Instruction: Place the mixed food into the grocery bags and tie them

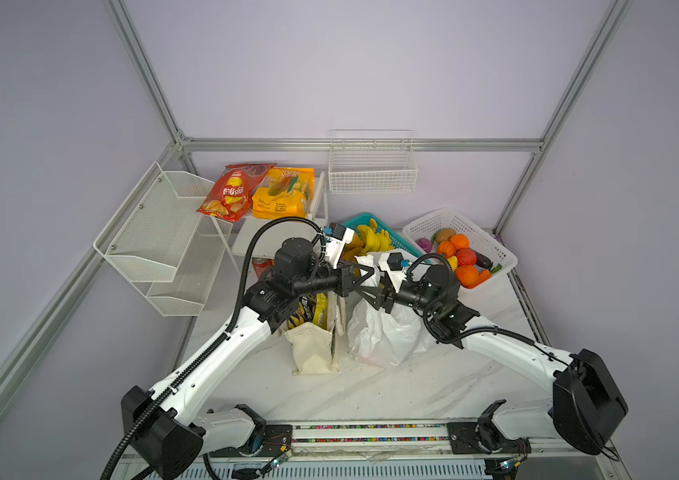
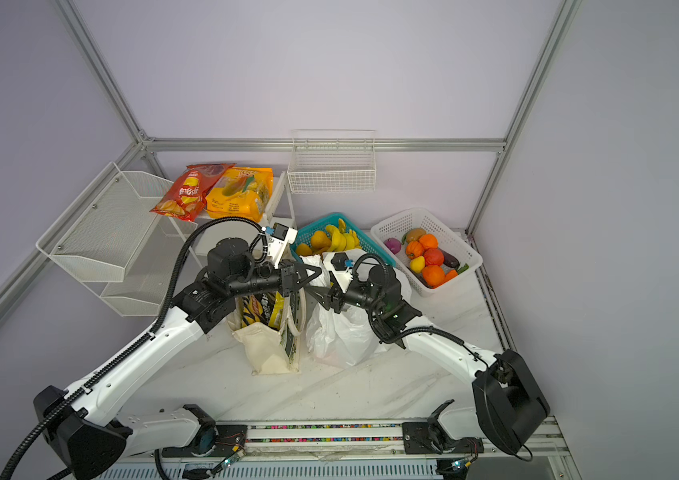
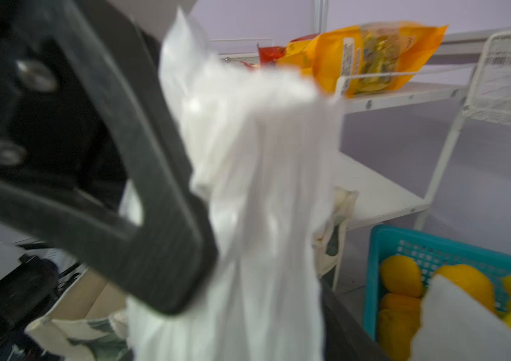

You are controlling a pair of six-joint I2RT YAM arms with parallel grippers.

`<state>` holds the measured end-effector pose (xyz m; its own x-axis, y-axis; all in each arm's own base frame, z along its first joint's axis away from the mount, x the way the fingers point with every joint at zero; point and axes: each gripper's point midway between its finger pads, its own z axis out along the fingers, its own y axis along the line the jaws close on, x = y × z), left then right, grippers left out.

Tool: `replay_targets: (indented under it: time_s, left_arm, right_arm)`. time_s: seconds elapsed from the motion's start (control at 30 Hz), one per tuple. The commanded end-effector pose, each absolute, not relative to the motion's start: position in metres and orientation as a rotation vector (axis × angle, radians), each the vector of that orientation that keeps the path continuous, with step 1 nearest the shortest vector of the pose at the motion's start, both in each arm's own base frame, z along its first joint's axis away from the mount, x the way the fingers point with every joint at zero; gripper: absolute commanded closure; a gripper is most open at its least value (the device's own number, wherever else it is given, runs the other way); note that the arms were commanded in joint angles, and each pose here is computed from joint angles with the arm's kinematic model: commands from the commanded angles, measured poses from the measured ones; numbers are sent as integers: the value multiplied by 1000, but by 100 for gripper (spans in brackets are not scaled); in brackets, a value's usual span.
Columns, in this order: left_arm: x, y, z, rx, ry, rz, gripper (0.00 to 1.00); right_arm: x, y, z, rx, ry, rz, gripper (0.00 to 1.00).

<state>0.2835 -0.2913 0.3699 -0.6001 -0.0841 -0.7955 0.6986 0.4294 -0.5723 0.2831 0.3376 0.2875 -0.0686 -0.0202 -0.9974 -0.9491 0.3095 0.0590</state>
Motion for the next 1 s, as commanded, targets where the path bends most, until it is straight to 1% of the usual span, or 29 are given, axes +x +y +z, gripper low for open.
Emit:
replay_targets:
  time_s: [0.0,0.03,0.1,0.13,0.17,0.2,0.23,0.27,0.3,0.33,0.37,0.4,0.43,0.53,0.63,0.7,0.77,0.83,0.9,0.97]
  left_arm:
    - [277,-287,420,560,1732,-1257,100]
    - [278,-285,421,551,1731,-1250,100]
    - [281,-282,421,538,1730,-1237,100]
    - [282,-282,421,537,1728,-1231,100]
    - [283,-282,420,538,1732,-1227,100]
    - [284,-281,418,542,1735,-1220,100]
    - [284,-281,417,544,1739,-1212,100]
    - [285,-280,415,543,1745,-1206,100]
    - [286,-279,414,541,1750,-1200,100]
    - [286,-279,412,539,1752,-1193,100]
    - [287,-278,411,537,1757,-1186,100]
    - [288,-277,410,532,1762,-1177,100]
    - [288,-276,409,532,1764,-1173,100]
    - [289,-275,409,529,1764,-1164,100]
    - [291,-273,407,524,1771,-1151,100]
    - [291,-273,406,522,1776,-1144,100]
    - [292,-272,407,521,1777,-1140,100]
    - [292,-272,406,518,1778,-1137,100]
    - [292,-272,405,516,1780,-1133,100]
    - [293,-271,405,515,1781,-1130,100]
  right_arm:
    - [259,337,238,-1073,1515,1120,60]
    - [257,333,230,-1052,1541,1111,64]
    - [256,322,232,-1003,1551,1067,65]
    - [256,317,240,-971,1545,1038,65]
    - [258,312,251,-944,1535,1008,61]
    - [261,305,263,-903,1531,964,50]
    - [264,298,278,-862,1527,924,37]
    - [266,293,291,-835,1521,893,29]
    - [269,285,302,-799,1532,852,23]
    - [269,279,311,-783,1542,822,19]
    - [270,274,318,-763,1553,794,17]
    - [272,267,324,-734,1571,761,12]
    - [272,261,329,-714,1583,739,10]
    - [270,245,348,-656,1603,685,6]
    - [263,223,376,-574,1576,631,6]
    - [261,208,386,-513,1582,591,7]
    - [271,194,380,-484,1627,473,9]
    - [286,184,362,-465,1703,341,10]
    - [295,182,349,-467,1751,271,11]
    - [299,186,345,-478,1752,251,8]
